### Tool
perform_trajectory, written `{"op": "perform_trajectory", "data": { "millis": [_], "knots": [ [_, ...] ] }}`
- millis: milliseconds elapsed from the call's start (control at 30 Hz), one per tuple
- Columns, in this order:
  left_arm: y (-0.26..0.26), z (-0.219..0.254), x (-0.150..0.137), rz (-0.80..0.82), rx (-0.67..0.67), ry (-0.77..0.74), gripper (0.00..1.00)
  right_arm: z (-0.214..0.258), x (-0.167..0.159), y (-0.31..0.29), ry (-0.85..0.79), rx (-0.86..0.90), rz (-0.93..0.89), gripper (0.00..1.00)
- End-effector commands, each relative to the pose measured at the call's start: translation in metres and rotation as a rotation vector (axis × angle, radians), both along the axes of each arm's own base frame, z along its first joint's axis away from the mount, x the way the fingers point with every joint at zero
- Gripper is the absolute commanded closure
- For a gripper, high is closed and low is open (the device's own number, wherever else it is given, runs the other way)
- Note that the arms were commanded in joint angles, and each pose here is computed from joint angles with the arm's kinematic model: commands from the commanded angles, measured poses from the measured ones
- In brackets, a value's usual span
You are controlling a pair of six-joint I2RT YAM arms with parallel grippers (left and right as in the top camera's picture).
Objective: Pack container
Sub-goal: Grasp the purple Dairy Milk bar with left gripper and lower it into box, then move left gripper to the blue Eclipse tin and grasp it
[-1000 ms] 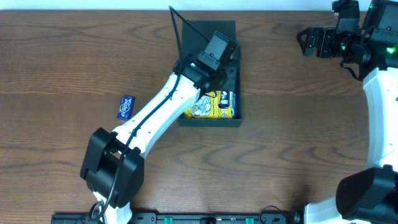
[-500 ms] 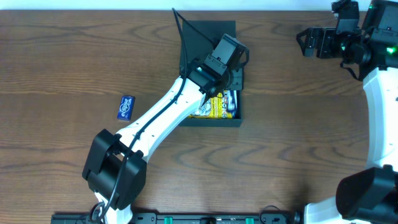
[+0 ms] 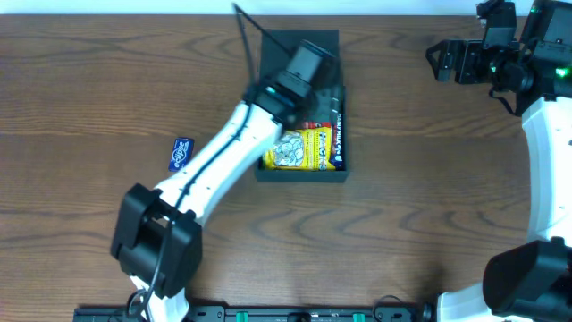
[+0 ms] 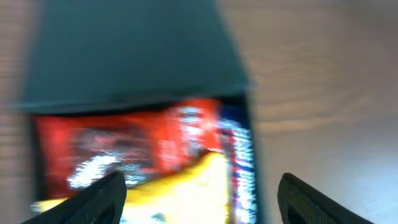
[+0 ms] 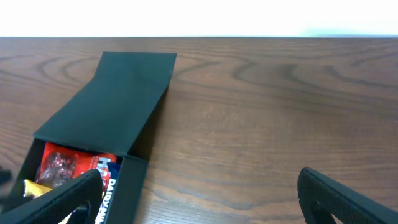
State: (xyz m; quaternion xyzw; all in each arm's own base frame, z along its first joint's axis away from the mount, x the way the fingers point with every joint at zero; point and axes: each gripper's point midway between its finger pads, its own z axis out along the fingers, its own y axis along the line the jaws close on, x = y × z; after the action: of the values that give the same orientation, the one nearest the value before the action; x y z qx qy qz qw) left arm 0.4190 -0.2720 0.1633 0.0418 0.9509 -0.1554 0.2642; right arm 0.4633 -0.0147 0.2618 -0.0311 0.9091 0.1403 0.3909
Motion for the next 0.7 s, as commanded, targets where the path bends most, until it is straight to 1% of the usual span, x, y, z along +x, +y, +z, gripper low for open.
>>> {"op": "perform_trajectory", "data": {
  "millis": [0, 67, 233, 400, 467, 533, 667],
  "knots": [
    [0.065, 0.036, 0.022, 0.086, 0.100, -0.103, 0.20, 0.011, -0.002, -0.002, -0.023, 0.011, -0.008, 0.01],
    [0.100, 0.041, 0.028, 0.135, 0.142, -0.102, 0.19, 0.011, -0.002, -0.002, -0.022, 0.011, -0.008, 0.01],
    [0.179, 0.040, 0.035, 0.294, 0.186, -0.051, 0.18, 0.011, -0.002, -0.002, -0.023, 0.011, -0.008, 0.01],
    [0.251, 0.030, 0.030, 0.434, 0.219, 0.028, 0.17, 0.011, -0.002, -0.002, -0.023, 0.011, -0.008, 0.01],
    [0.276, 0.024, 0.020, 0.434, 0.255, 0.078, 0.17, 0.011, -0.002, -0.002, -0.023, 0.011, -0.008, 0.01],
    [0.289, 0.019, 0.008, 0.397, 0.297, 0.129, 0.17, 0.011, -0.002, -0.002, -0.023, 0.011, -0.008, 0.01],
    [0.297, 0.004, -0.024, 0.237, 0.396, 0.252, 0.19, 0.012, -0.002, -0.002, -0.023, 0.011, -0.008, 0.01]
  ]
}}
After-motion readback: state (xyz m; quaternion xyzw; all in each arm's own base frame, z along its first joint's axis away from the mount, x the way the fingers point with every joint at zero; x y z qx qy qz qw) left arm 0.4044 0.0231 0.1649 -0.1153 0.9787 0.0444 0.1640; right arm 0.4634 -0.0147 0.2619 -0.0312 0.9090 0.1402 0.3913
